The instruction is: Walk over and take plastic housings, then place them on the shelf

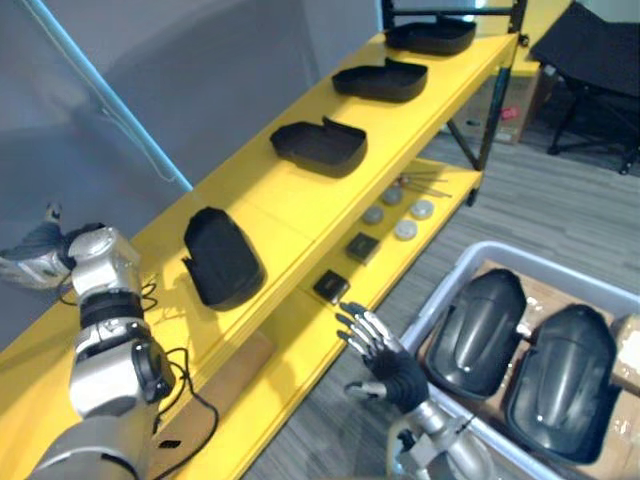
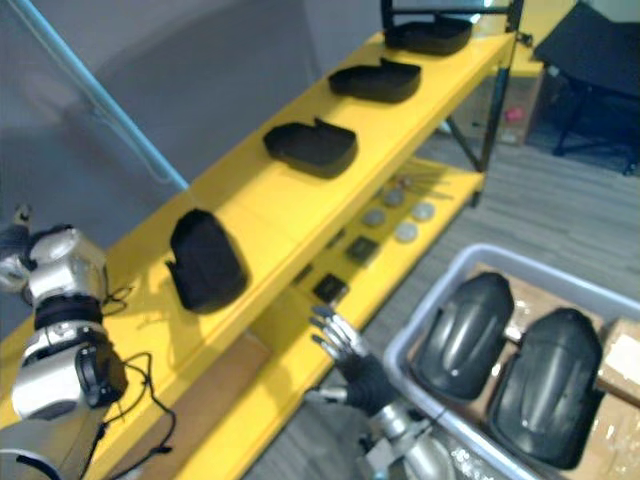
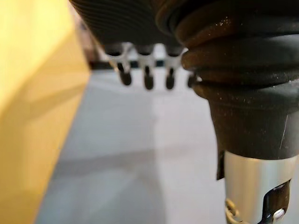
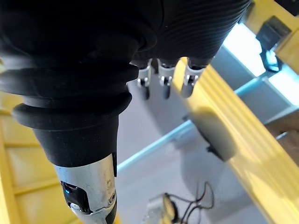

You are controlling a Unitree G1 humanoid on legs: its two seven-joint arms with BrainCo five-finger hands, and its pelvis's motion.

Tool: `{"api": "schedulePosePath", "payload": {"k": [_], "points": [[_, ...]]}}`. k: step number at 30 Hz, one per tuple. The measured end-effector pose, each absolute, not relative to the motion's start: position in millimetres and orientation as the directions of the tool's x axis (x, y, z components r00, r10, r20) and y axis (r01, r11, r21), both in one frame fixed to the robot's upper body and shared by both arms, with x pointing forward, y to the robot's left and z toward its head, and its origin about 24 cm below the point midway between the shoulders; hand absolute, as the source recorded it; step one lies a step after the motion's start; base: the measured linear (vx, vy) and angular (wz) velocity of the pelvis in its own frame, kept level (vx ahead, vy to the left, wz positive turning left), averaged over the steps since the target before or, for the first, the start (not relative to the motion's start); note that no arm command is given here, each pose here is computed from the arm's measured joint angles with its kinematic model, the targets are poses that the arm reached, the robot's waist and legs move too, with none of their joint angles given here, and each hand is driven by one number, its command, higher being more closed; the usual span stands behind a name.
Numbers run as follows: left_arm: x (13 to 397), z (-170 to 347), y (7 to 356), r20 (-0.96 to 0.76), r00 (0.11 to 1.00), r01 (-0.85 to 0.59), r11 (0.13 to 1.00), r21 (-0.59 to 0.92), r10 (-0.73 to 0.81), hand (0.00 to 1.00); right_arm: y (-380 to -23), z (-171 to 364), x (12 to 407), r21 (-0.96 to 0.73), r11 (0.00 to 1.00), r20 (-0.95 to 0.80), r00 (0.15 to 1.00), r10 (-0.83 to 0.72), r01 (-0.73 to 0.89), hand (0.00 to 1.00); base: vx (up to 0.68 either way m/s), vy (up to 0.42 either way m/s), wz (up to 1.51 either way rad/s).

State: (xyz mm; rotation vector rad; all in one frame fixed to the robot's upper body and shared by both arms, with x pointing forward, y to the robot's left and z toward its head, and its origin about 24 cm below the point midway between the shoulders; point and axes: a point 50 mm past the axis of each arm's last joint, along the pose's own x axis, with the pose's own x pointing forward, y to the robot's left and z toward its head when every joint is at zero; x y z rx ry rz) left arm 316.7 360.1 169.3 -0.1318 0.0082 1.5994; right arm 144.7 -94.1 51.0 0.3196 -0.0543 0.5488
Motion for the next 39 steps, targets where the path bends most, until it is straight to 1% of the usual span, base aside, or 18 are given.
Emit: {"api": "schedulePosePath", "payload": {"k": [2,4,6,7,8,9,10,12,13,14,17,20,21,27,31,34,35,39], "points": [[316.4,180.1,366.1,-0.036,-0.030,-0.996,-0.033,-0.082,0.999,0.00,-95.7,46.0,144.4,0.278,0.809,0.113,0.854,0.508,-0.518,0.00,0.04,0.001,0.15],[316.5,189.2,369.2,0.014,-0.018,-0.993,-0.016,-0.120,1.000,0.00,-97.8,41.3,145.5,0.267,0.820,0.098,0.861,0.499,-0.506,0.00,0.07,0.004,0.20],[322.9,197.4,368.3,0.060,0.075,-0.979,0.084,-0.184,0.995,0.00,-99.2,40.8,147.6,0.232,0.839,0.114,0.870,0.480,-0.493,0.00,0.08,0.011,0.28],[324.1,199.5,368.2,0.067,0.102,-0.971,0.114,-0.212,0.993,0.00,-99.4,42.3,149.1,0.227,0.841,0.125,0.871,0.475,-0.492,0.00,0.09,0.015,0.22],[328.4,202.0,364.5,0.087,0.174,-0.946,0.190,-0.261,0.981,0.00,-101.7,46.0,153.8,0.216,0.852,0.149,0.879,0.453,-0.476,0.00,0.08,0.017,0.21],[333.8,200.3,357.0,0.131,0.270,-0.916,0.296,-0.272,0.954,0.00,-105.2,49.3,160.1,0.203,0.866,0.168,0.887,0.430,-0.458,0.00,0.10,0.029,0.22],[335.2,198.6,352.2,0.166,0.321,-0.896,0.356,-0.265,0.932,0.00,-107.5,50.5,163.7,0.196,0.873,0.176,0.892,0.416,-0.446,0.00,0.07,0.023,0.24],[329.2,179.3,328.7,0.277,0.518,-0.781,0.580,-0.232,0.809,0.00,-116.6,50.5,179.7,0.165,0.905,0.184,0.913,0.363,-0.393,0.00,0.07,0.030,0.26],[324.5,173.0,320.9,0.294,0.566,-0.737,0.633,-0.238,0.770,0.00,-119.6,50.1,182.9,0.156,0.915,0.182,0.922,0.342,-0.371,0.00,0.08,0.007,0.34],[309.7,163.1,305.0,0.340,0.641,-0.651,0.722,-0.235,0.688,0.00,-126.6,50.3,188.8,0.147,0.937,0.183,0.939,0.290,-0.318,0.00,0.06,-0.008,0.30],[264.2,137.2,273.4,0.369,0.764,-0.488,0.848,-0.207,0.529,0.00,-155.4,55.6,200.9,0.123,0.979,0.203,0.970,0.137,-0.164,0.00,0.06,0.004,0.46],[225.3,121.5,268.3,0.348,0.808,-0.440,0.880,-0.180,0.476,0.00,-180.1,69.0,212.6,0.095,0.994,0.262,0.965,0.033,-0.060,0.00,0.03,-0.008,0.47],[186.4,123.7,257.2,0.390,0.802,-0.378,0.890,-0.256,0.453,0.00,-191.2,78.0,227.4,0.155,0.986,0.290,0.951,-0.104,0.060,0.00,0.00,-0.008,0.17],[187.2,124.7,256.3,0.395,0.799,-0.375,0.889,-0.264,0.454,0.00,-191.4,76.7,227.3,0.159,0.985,0.285,0.952,-0.108,0.064,0.00,0.00,0.000,0.00],[189.5,124.2,252.6,0.393,0.786,-0.377,0.873,-0.310,0.478,0.00,-194.9,72.2,222.9,0.194,0.976,0.271,0.950,-0.153,0.102,0.00,-0.05,0.015,-0.02],[187.1,120.6,254.2,0.368,0.766,-0.428,0.845,-0.320,0.527,0.00,-197.6,58.5,205.5,0.209,0.970,0.217,0.962,-0.167,0.121,0.00,-0.07,0.048,0.32],[183.9,116.8,255.1,0.352,0.751,-0.466,0.826,-0.316,0.558,0.00,-199.3,55.5,198.4,0.214,0.969,0.203,0.965,-0.168,0.123,0.00,0.00,0.057,0.67],[157.2,90.0,270.6,0.218,0.699,-0.620,0.729,-0.289,0.681,0.00,-200.9,62.0,198.0,0.181,0.977,0.236,0.959,-0.158,0.117,0.00,0.02,0.025,0.89]]}}
